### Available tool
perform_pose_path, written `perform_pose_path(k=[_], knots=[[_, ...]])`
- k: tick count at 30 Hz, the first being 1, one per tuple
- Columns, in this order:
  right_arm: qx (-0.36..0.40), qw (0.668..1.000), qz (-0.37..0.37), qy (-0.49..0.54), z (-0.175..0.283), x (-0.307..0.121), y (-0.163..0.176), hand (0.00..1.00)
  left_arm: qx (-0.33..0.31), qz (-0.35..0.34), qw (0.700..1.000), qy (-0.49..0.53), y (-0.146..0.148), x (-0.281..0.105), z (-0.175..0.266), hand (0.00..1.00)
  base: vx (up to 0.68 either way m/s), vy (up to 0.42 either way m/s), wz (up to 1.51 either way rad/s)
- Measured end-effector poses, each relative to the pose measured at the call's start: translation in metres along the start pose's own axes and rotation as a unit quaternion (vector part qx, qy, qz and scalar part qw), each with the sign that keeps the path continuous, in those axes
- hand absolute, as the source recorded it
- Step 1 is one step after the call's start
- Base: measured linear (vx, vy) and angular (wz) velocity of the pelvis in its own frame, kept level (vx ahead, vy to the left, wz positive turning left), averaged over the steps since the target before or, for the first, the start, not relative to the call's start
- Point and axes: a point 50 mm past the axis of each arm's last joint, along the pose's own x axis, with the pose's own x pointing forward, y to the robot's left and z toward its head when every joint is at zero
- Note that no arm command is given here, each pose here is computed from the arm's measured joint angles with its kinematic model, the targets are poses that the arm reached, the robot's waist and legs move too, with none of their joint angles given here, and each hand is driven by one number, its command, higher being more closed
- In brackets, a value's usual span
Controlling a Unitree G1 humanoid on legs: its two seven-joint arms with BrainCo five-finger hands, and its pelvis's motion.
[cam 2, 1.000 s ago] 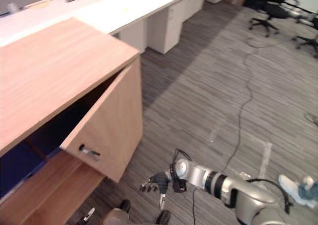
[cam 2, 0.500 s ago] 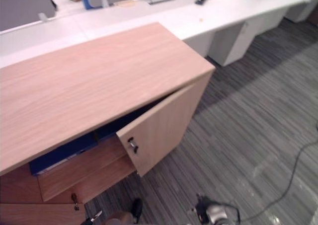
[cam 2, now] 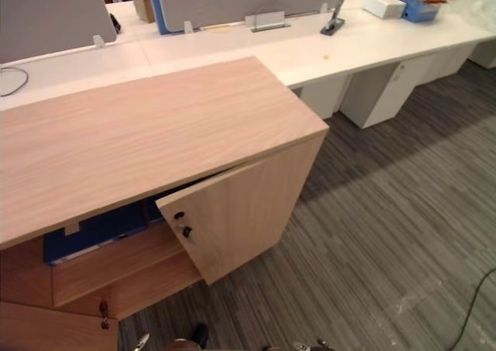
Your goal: Walk over to the cabinet, pick up the folder, carry it to the office cabinet, place the folder inside the office cabinet, then close the office cabinet door
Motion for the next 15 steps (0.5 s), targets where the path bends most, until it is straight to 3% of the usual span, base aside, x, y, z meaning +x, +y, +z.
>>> perform_pose_path(k=[7,10,15], knots=[[0.063,0.998,-0.007,-0.012,0.001,0.0,0.007,0.0,-0.044,0.007,0.999,0.003,0.0,-0.002,-0.005,0.0,-0.04,0.075,0.32],[0.1,0.995,-0.015,-0.003,-0.007,-0.001,0.005,0.0,-0.006,0.006,1.0,0.006,0.003,-0.002,-0.005,0.0,0.07,0.181,0.4],[0.099,0.995,-0.016,0.002,-0.01,-0.001,0.005,0.0,0.071,-0.009,0.997,0.006,0.001,0.0,0.0,0.0,0.14,0.074,0.72]])
